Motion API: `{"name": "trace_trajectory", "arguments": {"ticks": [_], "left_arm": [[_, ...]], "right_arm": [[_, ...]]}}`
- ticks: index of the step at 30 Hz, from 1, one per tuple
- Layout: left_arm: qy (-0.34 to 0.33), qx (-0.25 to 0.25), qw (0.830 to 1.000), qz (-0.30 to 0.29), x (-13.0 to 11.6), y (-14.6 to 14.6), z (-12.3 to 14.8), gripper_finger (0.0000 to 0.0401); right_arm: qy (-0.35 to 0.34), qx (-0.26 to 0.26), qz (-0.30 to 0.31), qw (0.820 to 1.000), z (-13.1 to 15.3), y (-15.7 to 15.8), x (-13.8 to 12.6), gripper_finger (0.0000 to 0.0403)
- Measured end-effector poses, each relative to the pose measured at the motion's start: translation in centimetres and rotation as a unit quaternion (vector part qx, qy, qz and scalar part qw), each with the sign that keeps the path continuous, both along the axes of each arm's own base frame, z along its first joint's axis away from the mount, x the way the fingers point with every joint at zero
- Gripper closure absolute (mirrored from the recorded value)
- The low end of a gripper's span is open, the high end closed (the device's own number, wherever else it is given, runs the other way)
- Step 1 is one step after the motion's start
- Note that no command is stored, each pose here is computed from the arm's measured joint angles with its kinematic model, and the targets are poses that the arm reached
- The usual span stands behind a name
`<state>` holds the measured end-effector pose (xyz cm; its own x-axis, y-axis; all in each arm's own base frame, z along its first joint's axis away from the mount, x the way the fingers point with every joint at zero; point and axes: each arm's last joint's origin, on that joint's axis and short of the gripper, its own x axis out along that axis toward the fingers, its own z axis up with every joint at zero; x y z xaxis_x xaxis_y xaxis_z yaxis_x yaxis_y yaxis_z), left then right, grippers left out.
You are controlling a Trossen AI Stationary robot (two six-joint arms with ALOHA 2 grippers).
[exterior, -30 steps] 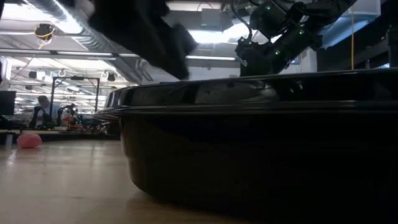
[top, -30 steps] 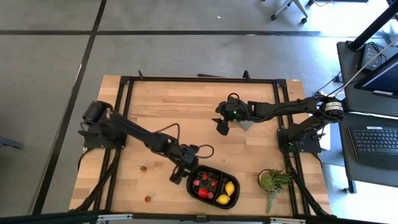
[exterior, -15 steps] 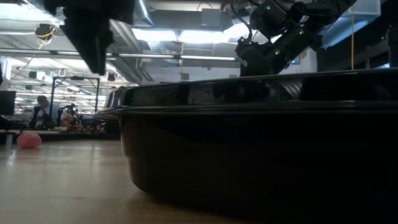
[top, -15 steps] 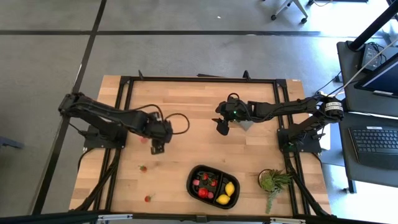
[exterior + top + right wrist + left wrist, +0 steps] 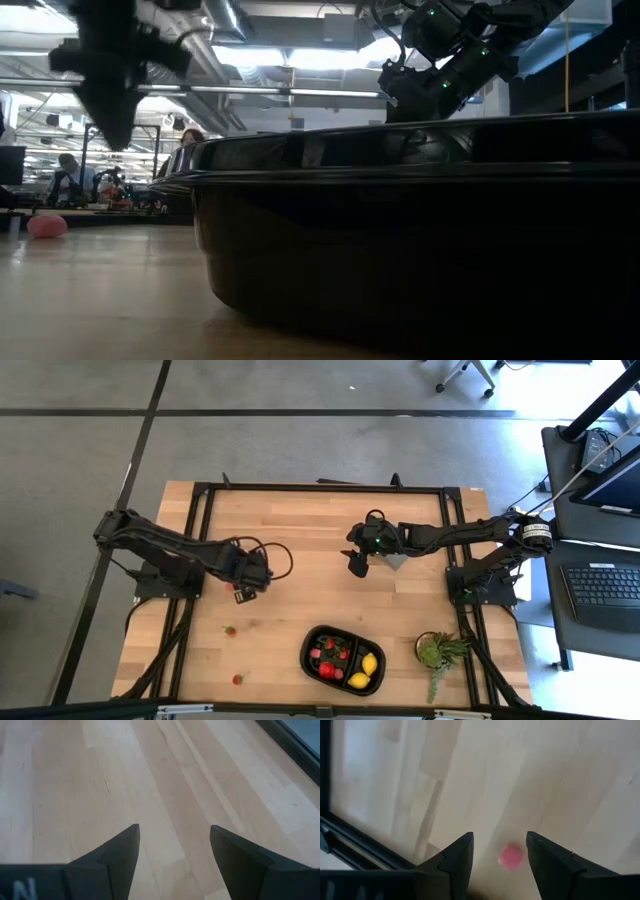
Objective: Pick and placing Produce into tupperware
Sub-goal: Put the peach into the black bin
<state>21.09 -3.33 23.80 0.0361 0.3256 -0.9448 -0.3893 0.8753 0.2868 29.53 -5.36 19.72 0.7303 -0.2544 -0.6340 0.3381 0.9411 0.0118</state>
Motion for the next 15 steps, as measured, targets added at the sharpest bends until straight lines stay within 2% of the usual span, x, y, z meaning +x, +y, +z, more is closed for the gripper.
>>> {"name": "trace_trajectory", "arguments": {"ticks": [9, 15], "left_arm": [[0.074, -0.052, 0.995, 0.033, -2.1, 0.9, -4.5, 0.0233], [0.095, -0.073, 0.991, 0.054, -2.7, 1.8, -5.6, 0.0225]], "right_arm": [[-0.001, 0.0, 0.0, 1.0, 0.0, 0.0, 0.0, 0.0159], [-0.005, -0.001, 0.0, 1.0, 0.1, 0.0, 0.1, 0.0159]]}}
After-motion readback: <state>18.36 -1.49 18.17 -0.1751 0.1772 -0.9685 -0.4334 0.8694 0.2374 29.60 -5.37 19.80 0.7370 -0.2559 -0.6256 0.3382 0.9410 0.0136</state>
